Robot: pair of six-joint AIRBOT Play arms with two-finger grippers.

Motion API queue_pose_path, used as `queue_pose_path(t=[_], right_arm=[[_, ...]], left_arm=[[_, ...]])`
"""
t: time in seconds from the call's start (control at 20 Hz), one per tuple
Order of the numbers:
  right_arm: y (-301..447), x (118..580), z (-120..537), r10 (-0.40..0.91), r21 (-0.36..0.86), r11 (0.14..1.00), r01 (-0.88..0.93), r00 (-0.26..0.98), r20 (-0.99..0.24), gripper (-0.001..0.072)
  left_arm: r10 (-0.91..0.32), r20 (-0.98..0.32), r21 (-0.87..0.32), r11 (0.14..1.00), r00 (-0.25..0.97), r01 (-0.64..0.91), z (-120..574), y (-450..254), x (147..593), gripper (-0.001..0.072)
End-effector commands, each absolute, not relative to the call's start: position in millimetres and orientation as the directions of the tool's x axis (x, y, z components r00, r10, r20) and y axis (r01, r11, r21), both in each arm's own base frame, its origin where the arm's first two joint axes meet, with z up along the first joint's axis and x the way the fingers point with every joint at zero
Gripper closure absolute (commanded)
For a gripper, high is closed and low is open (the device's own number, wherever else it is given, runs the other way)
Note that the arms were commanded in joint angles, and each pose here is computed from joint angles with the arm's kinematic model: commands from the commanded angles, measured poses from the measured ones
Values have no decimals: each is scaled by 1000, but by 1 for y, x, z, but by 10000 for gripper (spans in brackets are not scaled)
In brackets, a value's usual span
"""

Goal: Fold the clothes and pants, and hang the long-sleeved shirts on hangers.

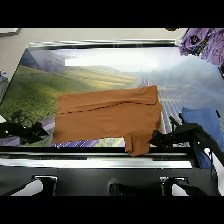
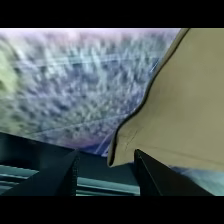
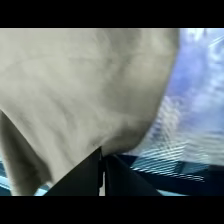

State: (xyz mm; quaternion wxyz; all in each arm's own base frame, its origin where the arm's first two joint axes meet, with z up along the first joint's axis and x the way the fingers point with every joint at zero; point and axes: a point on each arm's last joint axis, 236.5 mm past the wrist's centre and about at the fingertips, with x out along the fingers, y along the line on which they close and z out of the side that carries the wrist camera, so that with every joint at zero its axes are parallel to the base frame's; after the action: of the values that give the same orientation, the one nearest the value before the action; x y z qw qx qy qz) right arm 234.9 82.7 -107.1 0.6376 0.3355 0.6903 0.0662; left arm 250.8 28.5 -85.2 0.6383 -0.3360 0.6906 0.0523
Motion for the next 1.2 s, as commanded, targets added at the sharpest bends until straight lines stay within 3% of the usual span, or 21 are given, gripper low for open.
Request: queue_pose_path(t=[0.0, 0.3, 0.4, 0.6, 0.85, 0.95, 1.15], right_arm=[[89, 233, -95, 571, 544, 754, 368, 42, -820, 685], [89, 236, -85, 565, 553, 757, 350, 77, -822, 686], [88, 239, -79, 559, 556, 756, 347, 100, -823, 686], [86, 232, -52, 540, 544, 765, 344, 117, -833, 687], [88, 192, -3, 512, 519, 757, 398, 131, -849, 688], [91, 179, 15, 509, 529, 743, 410, 166, -845, 688], [86, 204, 34, 489, 547, 755, 361, 246, -837, 689]], left_arm=[[-495, -867, -445, 719, 56, -534, -104, 4, 239, 311], [-492, -869, -444, 733, 50, -516, -121, -9, 247, 350], [-506, -862, -456, 732, 45, -505, -123, -18, 250, 686], [-502, -862, -467, 736, 67, -491, -98, -20, 253, 694], [-339, -935, -342, 788, 103, -513, -45, 3, 223, 694], [-306, -936, -351, 794, 172, -496, -25, 4, 223, 694], [-275, -928, -363, 813, 250, -455, -12, 5, 242, 694]])
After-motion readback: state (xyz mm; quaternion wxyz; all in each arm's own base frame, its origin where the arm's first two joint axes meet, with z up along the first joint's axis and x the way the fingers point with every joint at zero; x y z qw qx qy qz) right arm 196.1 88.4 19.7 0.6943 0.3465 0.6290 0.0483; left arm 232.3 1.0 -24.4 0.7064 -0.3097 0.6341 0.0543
